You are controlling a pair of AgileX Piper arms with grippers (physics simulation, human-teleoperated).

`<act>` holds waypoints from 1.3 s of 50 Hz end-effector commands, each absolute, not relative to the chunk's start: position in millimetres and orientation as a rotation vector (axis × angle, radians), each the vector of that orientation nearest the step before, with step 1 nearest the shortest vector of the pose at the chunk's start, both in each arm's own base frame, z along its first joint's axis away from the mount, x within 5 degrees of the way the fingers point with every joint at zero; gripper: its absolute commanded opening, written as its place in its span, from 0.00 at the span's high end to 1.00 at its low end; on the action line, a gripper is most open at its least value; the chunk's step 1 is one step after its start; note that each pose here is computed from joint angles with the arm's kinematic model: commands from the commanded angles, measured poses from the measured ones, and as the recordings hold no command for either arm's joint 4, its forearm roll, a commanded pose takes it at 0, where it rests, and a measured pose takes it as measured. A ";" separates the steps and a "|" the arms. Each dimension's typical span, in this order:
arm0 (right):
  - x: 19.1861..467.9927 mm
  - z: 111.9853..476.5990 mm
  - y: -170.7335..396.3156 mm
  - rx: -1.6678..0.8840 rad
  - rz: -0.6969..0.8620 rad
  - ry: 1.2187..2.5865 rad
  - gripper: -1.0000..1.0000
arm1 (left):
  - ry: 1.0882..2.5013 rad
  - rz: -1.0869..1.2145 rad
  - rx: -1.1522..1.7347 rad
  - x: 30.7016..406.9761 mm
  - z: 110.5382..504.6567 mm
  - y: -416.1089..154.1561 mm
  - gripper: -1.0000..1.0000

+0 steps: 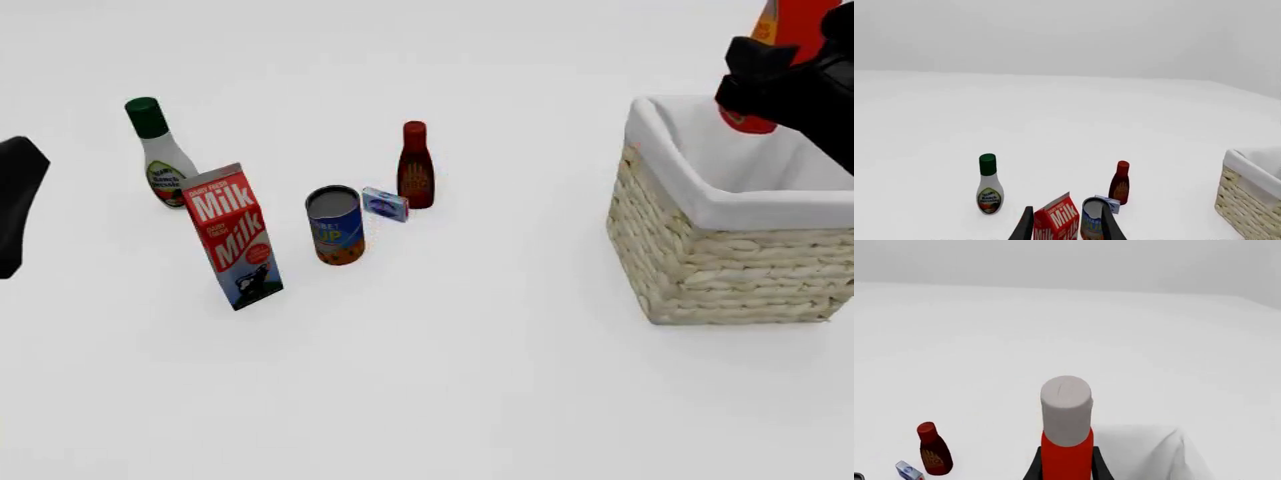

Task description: Pick the ketchup and place it in the basket.

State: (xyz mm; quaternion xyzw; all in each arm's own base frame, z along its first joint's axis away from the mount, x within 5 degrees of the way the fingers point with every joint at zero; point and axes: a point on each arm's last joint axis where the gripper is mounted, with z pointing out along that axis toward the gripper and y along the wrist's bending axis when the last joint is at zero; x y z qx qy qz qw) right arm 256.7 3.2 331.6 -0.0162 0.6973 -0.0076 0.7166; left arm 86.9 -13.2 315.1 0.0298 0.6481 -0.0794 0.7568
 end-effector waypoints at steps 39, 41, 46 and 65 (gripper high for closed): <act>319.9 304.6 -41.7 0.078 -0.125 1.590 1.00 | 1.420 -0.181 0.072 93.6 311.6 -15.1 0.00; 323.6 301.7 -43.3 0.081 -0.128 1.594 1.00 | 1.421 -0.183 0.072 94.1 311.2 -15.3 0.00; 332.0 296.7 -48.4 0.091 -0.137 1.607 1.00 | 1.422 -0.183 0.073 95.4 311.5 -15.6 0.00; 346.5 277.3 -65.7 0.123 -0.172 1.659 1.00 | 1.425 -0.188 0.076 97.4 309.1 -16.4 0.00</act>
